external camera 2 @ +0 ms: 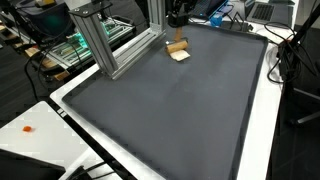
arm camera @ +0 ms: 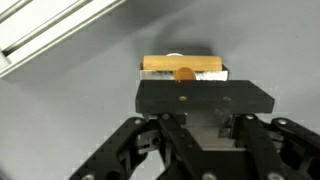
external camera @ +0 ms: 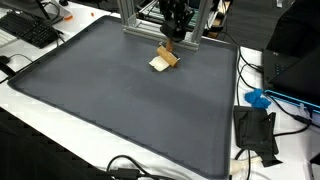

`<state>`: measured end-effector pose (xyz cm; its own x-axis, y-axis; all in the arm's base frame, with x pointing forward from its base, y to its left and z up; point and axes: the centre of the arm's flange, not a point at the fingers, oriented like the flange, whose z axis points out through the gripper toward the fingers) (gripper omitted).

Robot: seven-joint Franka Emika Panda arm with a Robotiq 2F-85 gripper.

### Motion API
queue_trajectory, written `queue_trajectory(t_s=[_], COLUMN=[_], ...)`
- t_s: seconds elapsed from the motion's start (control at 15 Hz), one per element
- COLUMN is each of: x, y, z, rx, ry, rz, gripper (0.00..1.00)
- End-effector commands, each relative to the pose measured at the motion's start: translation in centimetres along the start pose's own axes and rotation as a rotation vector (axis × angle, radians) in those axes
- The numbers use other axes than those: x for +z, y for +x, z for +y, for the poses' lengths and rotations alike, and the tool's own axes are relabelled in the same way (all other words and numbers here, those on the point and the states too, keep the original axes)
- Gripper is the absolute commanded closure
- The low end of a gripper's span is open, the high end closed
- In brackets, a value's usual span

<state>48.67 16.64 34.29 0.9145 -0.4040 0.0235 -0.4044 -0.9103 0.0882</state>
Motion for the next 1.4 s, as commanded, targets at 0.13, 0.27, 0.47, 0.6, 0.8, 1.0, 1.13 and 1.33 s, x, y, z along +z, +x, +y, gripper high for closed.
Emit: queue_trajectory(t_s=[0.13,0.27,0.47,0.6,0.8,1.0,1.13,1.33], x=[3.2,3.3,3.7,4.0,4.2,4.1,4.0,4.0], y=[0.3,0.5,1.1,1.5,1.2,0.9,0.8,0.7], z=[1.2,1.3,1.7,1.9,1.8,1.8,1.9,2.1], rx=[0.008,0.013,0.02,0.019,0.01,-0.003,-0.017,-0.039], ry=[-0.001,0.004,0.016,0.02,0.028,0.014,0.006,-0.009], rz=[0.118,0.146,0.196,0.206,0.129,0.059,0.023,-0.014], gripper=[0.78,0.78,0.78,0.78,0.78,0.78,0.78,0.78])
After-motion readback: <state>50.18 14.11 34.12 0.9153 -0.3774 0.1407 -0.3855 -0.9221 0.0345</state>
